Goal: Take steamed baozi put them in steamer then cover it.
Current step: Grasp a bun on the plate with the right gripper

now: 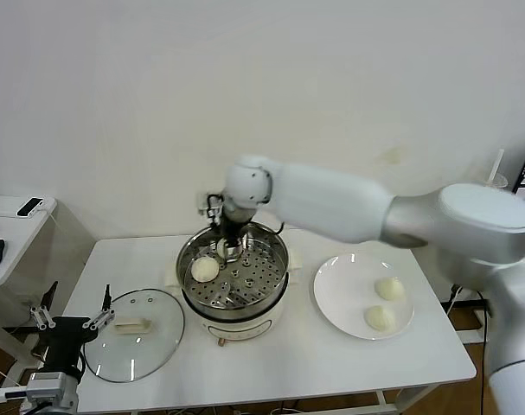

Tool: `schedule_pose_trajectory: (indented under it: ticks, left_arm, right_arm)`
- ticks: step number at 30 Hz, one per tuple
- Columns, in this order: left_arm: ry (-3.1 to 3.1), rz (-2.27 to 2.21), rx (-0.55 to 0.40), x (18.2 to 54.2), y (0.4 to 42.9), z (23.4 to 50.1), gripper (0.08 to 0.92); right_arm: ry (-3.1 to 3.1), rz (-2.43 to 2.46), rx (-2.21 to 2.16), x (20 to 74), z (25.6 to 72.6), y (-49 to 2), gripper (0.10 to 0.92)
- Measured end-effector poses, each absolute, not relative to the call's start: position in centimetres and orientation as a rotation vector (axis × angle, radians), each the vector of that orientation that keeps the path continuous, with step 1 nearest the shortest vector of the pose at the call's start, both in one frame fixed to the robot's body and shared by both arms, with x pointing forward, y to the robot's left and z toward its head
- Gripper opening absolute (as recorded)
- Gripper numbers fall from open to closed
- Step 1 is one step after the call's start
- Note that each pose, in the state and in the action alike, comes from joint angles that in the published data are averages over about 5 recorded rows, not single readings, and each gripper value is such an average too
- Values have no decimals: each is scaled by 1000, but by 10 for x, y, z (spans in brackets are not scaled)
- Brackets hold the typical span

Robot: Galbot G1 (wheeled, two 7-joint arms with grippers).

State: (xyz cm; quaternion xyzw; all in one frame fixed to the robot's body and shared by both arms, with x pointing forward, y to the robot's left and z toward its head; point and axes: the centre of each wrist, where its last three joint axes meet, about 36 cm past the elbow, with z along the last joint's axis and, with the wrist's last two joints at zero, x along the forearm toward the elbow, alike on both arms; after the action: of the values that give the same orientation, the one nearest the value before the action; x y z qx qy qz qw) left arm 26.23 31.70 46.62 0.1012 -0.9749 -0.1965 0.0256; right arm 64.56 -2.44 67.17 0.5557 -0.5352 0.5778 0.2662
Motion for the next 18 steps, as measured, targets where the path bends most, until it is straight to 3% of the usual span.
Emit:
schedule_pose_trajectory:
  ticks: [9,18]
  left_arm:
    - [-3001,-609,303,262,318,463,823]
    - [-2989,-607,299,262,316,458,823]
  right_arm:
    - [-1372,1611,1448,628,677,-142,823]
    - [-1357,1578,1394,601,643,-250,823]
